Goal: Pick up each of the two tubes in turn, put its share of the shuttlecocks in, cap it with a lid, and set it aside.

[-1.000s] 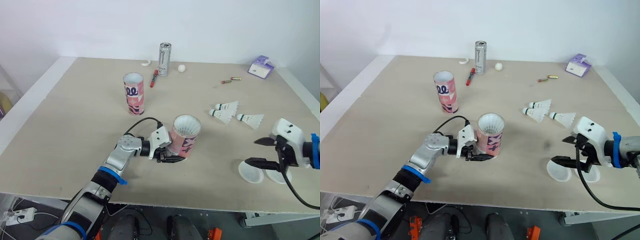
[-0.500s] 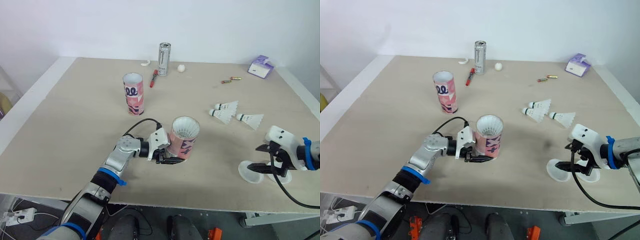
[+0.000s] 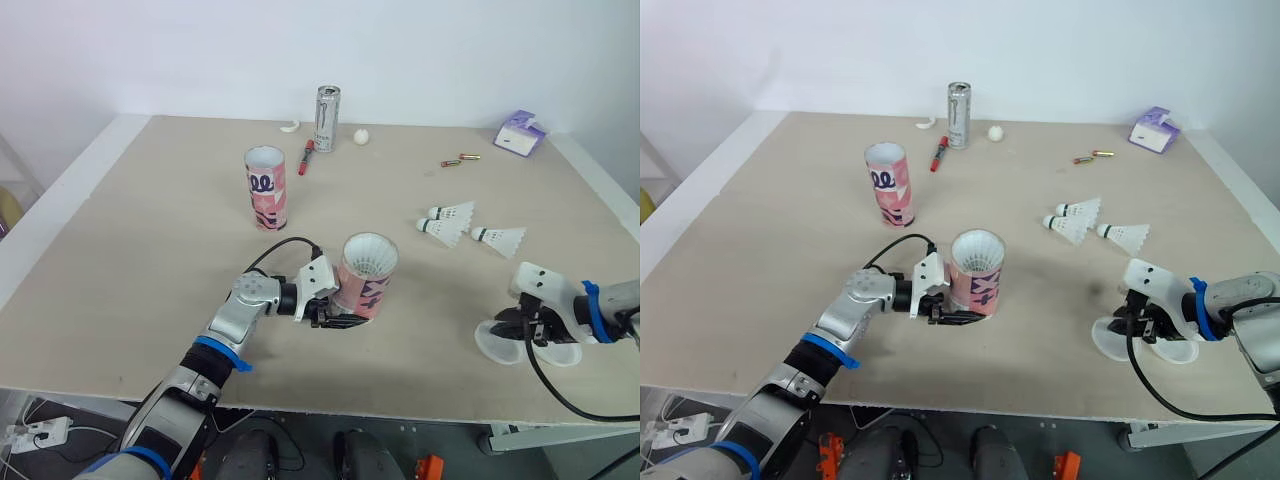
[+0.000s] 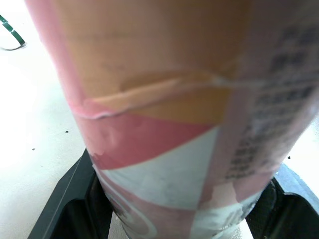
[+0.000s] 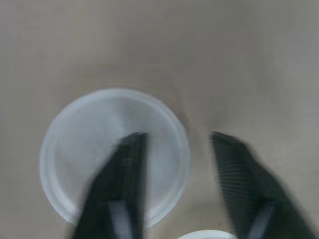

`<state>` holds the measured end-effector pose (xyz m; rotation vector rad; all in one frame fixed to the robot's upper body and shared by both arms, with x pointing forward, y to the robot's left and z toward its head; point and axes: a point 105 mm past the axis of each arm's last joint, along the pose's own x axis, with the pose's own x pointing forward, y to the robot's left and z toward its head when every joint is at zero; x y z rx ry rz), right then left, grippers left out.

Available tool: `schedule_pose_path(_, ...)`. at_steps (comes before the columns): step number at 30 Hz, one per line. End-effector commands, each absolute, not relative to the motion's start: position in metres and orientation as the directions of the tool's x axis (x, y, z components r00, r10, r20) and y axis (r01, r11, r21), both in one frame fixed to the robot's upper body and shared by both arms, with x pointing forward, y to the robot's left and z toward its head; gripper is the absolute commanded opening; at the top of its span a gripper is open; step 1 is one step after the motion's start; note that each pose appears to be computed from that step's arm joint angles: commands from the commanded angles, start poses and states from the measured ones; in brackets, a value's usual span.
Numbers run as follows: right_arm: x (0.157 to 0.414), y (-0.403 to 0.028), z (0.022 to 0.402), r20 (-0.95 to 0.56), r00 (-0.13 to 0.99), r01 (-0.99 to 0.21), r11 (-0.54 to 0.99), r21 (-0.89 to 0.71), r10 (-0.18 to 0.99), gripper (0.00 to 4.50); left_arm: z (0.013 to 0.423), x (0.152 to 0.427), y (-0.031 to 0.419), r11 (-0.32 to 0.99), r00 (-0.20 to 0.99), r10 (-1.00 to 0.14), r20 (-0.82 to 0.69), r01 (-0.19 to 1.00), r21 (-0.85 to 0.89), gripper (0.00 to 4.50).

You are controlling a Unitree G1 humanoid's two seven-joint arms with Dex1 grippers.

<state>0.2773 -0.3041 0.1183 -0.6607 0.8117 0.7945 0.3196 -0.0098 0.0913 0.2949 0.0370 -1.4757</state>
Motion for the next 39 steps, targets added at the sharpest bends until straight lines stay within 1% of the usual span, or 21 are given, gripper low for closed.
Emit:
schedule_pose_path(1, 0.278, -0.302, 0.125, -0.823, 0.446, -0.833, 0.499, -0.238, 0.352, 0.07, 0.073, 0.315, -0.005, 0.066, 0.095, -0.961, -0.259, 0.991, 0.118, 2.95)
schedule_pose_path(6, 0.277, -0.297, 0.128, -0.813, 0.451, -0.845, 0.470, -0.256, 0.368, 0.07, 0.071, 0.317, -0.005, 0.074, 0.101, -0.959, -0.265, 0.991, 0.110, 2.95)
schedule_pose_path(9, 0.278, -0.282, 0.142, -0.773, 0.468, -0.860, 0.424, -0.285, 0.429, 0.07, 0.069, 0.318, -0.003, 0.083, 0.104, -0.957, -0.271, 0.993, 0.090, 2.95)
schedule_pose_path(13, 0.277, -0.250, 0.180, -0.710, 0.458, -0.889, 0.284, -0.360, 0.535, 0.07, 0.063, 0.317, 0.000, 0.087, 0.092, -0.953, -0.290, 0.996, 0.029, 2.95)
schedule_pose_path(15, 0.277, -0.240, 0.196, -0.688, 0.466, -0.883, 0.241, -0.403, 0.557, 0.07, 0.062, 0.316, 0.000, 0.078, 0.081, -0.951, -0.297, 0.997, 0.022, 2.95)
schedule_pose_path(18, 0.280, -0.218, 0.229, -0.635, 0.481, -0.855, 0.165, -0.491, 0.605, 0.07, 0.061, 0.316, 0.000, 0.068, 0.070, -0.949, -0.307, 0.998, 0.018, 2.95)
schedule_pose_path(21, 0.281, -0.192, 0.263, -0.575, 0.468, -0.818, 0.082, -0.569, 0.671, 0.07, 0.059, 0.316, 0.001, 0.064, 0.068, -0.945, -0.321, 0.998, 0.020, 2.95)
schedule_pose_path(26, 0.283, -0.161, 0.292, -0.543, 0.426, -0.769, -0.026, -0.638, 0.724, 0.07, 0.057, 0.317, 0.001, 0.060, 0.066, -0.939, -0.338, 0.998, 0.028, 2.95)
schedule_pose_path(29, 0.284, -0.142, 0.300, -0.546, 0.372, -0.752, -0.101, -0.651, 0.750, 0.07, 0.057, 0.317, 0.000, 0.061, 0.068, -0.938, -0.341, 0.998, 0.030, 2.95)
schedule_pose_path(32, 0.287, -0.123, 0.297, -0.558, 0.308, -0.743, -0.171, -0.647, 0.770, 0.07, 0.056, 0.317, -0.001, 0.062, 0.069, -0.937, -0.342, 0.998, 0.031, 2.95)
schedule_pose_path(39, 0.297, -0.104, 0.286, -0.592, 0.246, -0.726, -0.259, -0.637, 0.768, 0.07, 0.056, 0.318, 0.001, 0.070, 0.076, -0.936, -0.344, 0.997, 0.031, 2.95)
